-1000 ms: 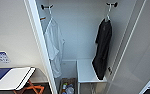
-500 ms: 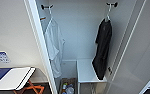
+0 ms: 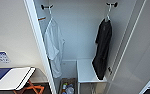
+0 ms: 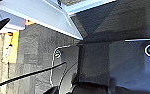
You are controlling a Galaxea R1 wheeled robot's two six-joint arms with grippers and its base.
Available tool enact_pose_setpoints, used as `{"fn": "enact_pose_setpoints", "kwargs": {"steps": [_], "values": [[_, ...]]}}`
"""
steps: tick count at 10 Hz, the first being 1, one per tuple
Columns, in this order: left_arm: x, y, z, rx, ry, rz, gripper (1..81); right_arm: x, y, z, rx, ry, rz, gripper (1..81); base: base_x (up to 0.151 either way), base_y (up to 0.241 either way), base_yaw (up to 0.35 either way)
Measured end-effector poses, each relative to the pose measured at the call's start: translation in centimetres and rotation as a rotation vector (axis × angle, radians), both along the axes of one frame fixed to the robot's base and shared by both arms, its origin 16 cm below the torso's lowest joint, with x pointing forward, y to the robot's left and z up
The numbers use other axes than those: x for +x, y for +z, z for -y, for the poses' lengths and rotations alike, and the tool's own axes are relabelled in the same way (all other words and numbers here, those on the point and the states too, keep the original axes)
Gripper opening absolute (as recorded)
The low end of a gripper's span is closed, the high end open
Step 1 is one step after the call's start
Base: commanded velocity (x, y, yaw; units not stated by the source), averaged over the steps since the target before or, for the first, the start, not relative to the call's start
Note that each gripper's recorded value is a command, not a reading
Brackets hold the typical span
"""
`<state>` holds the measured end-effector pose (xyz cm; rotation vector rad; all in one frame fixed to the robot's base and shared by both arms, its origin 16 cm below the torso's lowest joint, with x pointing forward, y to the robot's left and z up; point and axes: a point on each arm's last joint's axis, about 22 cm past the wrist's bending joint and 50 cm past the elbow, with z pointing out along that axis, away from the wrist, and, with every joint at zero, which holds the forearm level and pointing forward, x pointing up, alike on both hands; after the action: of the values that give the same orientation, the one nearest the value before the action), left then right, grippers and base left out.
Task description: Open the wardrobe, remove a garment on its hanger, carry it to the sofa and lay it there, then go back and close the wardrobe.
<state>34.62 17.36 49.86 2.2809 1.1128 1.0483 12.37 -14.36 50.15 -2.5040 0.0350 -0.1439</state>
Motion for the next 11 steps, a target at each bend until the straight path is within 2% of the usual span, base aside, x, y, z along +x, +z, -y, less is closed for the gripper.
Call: {"fn": "enact_pose_setpoints", "kwargs": {"steps": [2, 6, 7, 8, 9, 10, 11], "values": [[-1.3, -0.7, -2.2, 0.019, 0.05, -0.021, 81.1, 0.0, 0.0, -0.1, 0.001, 0.001, 0.0, 81.1, 0.0, 0.0, 0.0], [-4.8, -2.3, -10.2, 0.078, 0.203, -0.091, 81.1, 0.0, 0.2, -1.4, 0.017, 0.004, 0.0, 81.1, 0.0, 0.0, 0.0], [-6.7, -2.9, -11.3, 0.094, 0.205, -0.116, 81.1, 0.1, 0.1, -1.3, 0.014, 0.004, 0.001, 81.1, 0.0, 0.0, 0.0], [-9.1, -3.6, -12.4, 0.11, 0.185, -0.149, 81.1, 0.2, 0.0, -1.1, 0.01, 0.005, 0.002, 81.1, 0.0, 0.0, 0.0], [-10.4, -4.0, -12.2, 0.123, 0.111, -0.168, 81.1, 0.2, -0.1, -1.0, 0.006, 0.005, 0.003, 81.1, 0.0, 0.0, 0.0], [-10.4, -4.0, -10.7, 0.139, -0.032, -0.158, 81.1, 0.2, -0.3, -0.8, -0.002, 0.004, 0.003, 81.1, 0.0, 0.0, 0.0], [-10.0, -3.6, -8.4, 0.157, -0.185, -0.12, 81.1, 0.3, -0.7, -0.7, -0.012, 0.006, 0.005, 81.1, 0.0, 0.0, 0.0]]}}
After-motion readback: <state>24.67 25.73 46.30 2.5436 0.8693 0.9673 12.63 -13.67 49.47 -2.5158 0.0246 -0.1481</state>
